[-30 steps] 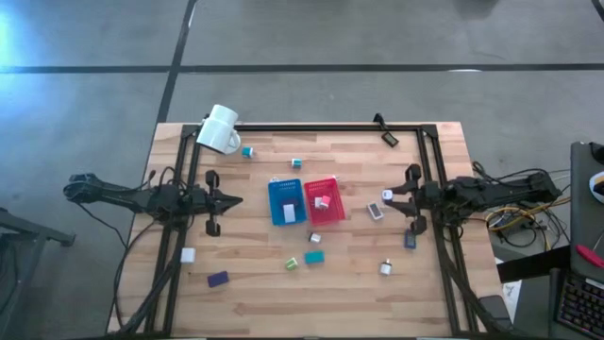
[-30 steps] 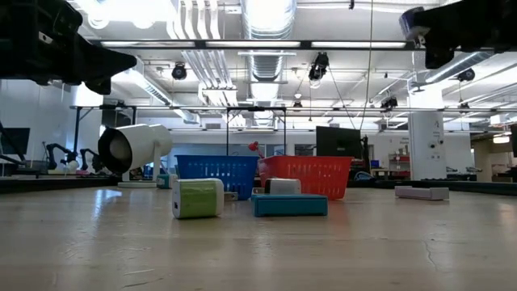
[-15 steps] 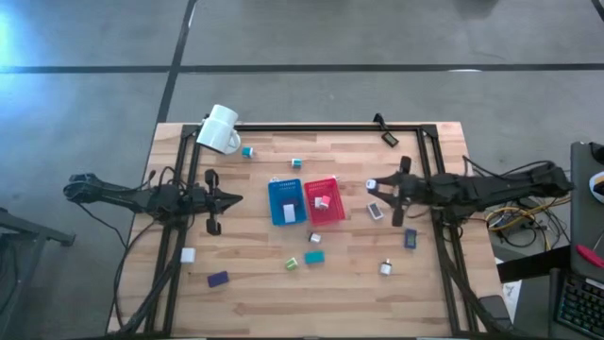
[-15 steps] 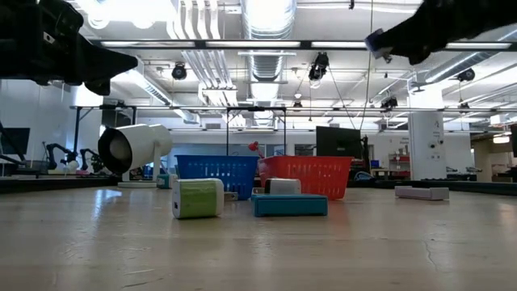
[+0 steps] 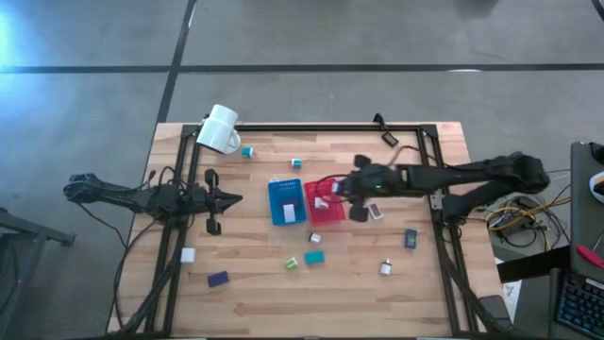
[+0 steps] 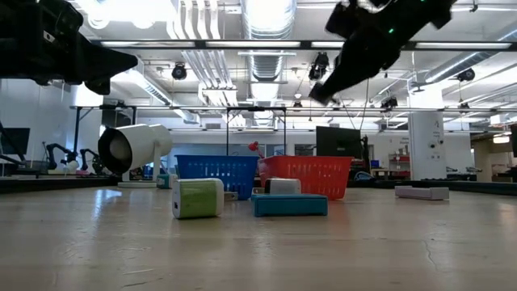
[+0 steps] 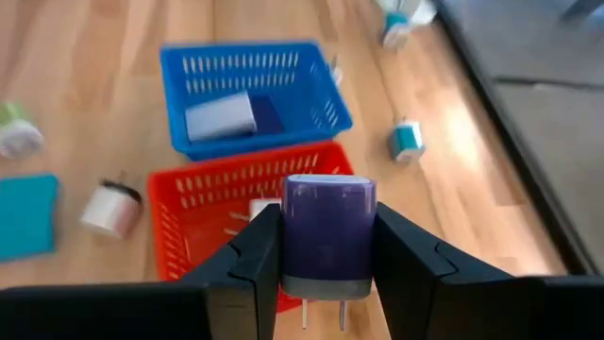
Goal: Pick & Place Office items
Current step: Put the purple charger adapter into the red bin, then put the purple digital clock into the blue bin
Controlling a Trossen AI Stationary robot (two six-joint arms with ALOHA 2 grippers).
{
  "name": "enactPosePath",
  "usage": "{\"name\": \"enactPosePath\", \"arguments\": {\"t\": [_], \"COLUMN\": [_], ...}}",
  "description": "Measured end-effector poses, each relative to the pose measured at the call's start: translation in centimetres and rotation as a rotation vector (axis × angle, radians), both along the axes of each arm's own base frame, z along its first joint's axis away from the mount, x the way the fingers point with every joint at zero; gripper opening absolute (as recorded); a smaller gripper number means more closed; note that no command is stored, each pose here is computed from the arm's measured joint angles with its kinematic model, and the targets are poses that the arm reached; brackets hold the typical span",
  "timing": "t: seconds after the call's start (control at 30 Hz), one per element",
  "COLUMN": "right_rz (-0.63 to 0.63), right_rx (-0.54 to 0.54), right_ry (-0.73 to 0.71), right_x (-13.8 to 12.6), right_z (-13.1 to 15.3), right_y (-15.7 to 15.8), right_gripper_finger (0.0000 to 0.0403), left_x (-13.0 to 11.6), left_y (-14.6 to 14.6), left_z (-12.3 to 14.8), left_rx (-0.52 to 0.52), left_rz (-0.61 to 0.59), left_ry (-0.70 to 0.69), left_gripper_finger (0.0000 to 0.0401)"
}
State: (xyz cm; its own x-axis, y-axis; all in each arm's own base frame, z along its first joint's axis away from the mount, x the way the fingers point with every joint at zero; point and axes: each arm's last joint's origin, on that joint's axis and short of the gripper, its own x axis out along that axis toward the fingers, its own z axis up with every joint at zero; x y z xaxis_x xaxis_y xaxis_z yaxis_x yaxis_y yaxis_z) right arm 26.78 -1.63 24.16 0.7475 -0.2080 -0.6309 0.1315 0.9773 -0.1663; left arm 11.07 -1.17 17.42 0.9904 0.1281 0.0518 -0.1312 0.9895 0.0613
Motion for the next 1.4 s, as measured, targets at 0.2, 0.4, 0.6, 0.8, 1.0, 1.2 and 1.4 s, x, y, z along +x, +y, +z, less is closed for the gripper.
{"name": "enactPosePath", "arguments": {"t": [0.2,0.4,0.6,0.8,1.0,1.2,1.4], "right_rz": [0.128,0.128,0.135,0.176,0.151,0.153,0.162], "right_rx": [0.079,0.102,0.105,0.136,0.149,0.144,0.153], "right_ry": [0.106,0.248,0.332,0.355,0.343,0.294,0.186], "right_x": [3.0,4.8,6.1,6.7,6.8,6.2,4.4], "right_z": [-2.4,-4.7,-6.8,-7.5,-6.7,-5.1,-2.0], "right_y": [0.1,-0.1,-0.1,0.0,0.0,0.0,0.1], "right_gripper_finger": [0.0118,0.0118,0.0118,0.0119,0.0225,0.029,0.0281], "left_x": [0.0,0.0,0.0,0.0,0.0,0.0,0.0], "left_y": [0.0,0.0,0.0,0.0,0.0,0.0,0.0], "left_z": [0.0,0.0,0.0,0.0,0.0,-0.1,-0.1], "left_rx": [0.0,0.0,-0.003,-0.003,-0.004,-0.006,-0.006], "left_rz": [-0.001,-0.002,-0.002,-0.002,-0.002,-0.002,-0.002], "left_ry": [0.0,0.001,0.0,0.001,0.003,0.006,0.006], "left_gripper_finger": [0.0017,0.0018,0.0016,0.0018,0.0018,0.0016,0.0018]}}
